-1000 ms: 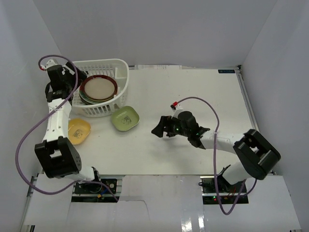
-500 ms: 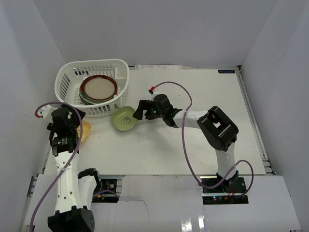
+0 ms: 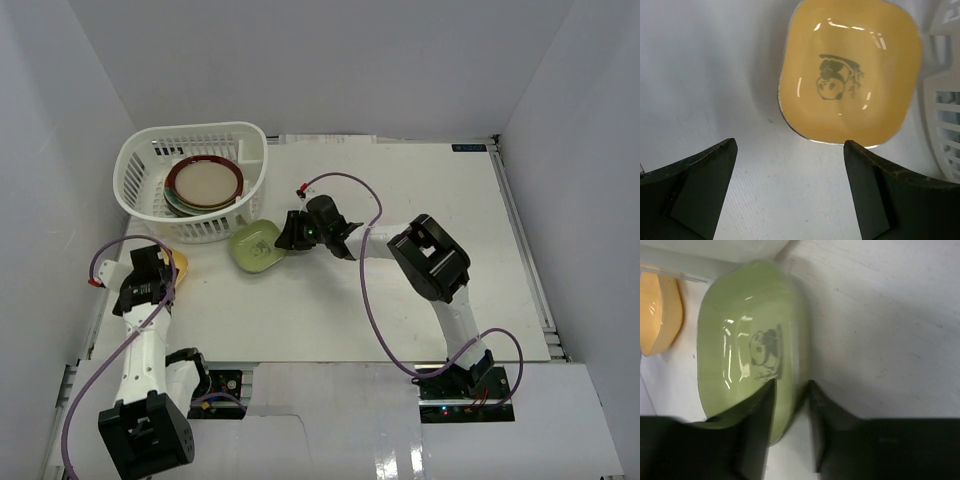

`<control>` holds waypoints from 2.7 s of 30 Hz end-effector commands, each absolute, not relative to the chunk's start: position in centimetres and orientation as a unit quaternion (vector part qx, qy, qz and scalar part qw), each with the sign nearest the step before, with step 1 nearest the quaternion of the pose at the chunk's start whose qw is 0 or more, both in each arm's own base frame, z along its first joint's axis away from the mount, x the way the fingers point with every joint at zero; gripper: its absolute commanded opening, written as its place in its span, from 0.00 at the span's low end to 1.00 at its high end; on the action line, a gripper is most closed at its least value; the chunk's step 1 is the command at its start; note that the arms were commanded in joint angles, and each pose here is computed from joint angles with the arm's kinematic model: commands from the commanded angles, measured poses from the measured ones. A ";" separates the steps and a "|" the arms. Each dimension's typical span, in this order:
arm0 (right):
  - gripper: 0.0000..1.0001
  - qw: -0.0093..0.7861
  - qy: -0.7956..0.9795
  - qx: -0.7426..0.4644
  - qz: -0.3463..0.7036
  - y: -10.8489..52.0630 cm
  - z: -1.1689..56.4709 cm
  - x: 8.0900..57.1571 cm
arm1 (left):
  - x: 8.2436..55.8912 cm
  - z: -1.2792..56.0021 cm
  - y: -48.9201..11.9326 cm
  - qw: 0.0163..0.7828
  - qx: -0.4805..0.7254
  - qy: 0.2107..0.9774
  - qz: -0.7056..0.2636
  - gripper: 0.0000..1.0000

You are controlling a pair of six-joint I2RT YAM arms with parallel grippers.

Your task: Place the plates into the plastic bin on the countertop

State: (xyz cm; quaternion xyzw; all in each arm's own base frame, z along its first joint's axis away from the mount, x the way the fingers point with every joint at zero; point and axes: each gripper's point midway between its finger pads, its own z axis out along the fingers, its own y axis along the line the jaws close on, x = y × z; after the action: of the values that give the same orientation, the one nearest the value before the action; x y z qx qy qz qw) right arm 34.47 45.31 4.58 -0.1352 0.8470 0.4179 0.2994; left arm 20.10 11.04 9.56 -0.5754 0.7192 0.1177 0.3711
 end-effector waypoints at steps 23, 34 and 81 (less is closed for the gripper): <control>0.08 0.423 0.762 -0.139 0.470 36.1 16.6 26.6 | 22.2 3.6 12.4 0.331 -0.624 0.705 0.064 0.25; 0.08 0.496 0.731 -0.149 0.445 38.5 26.0 31.4 | 23.6 8.0 7.9 0.378 -0.533 0.755 -0.059 0.00; 0.70 0.647 0.619 -0.113 0.431 40.2 39.1 45.6 | 33.2 28.2 -3.4 0.556 -0.249 0.779 -0.150 0.00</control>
State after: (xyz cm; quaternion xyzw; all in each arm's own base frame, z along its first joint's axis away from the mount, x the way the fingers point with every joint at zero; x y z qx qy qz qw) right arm 45.15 47.30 30.94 -0.1702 0.6708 0.4161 0.5899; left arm 30.51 -5.25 25.46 -0.2324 0.8106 -0.1881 0.5036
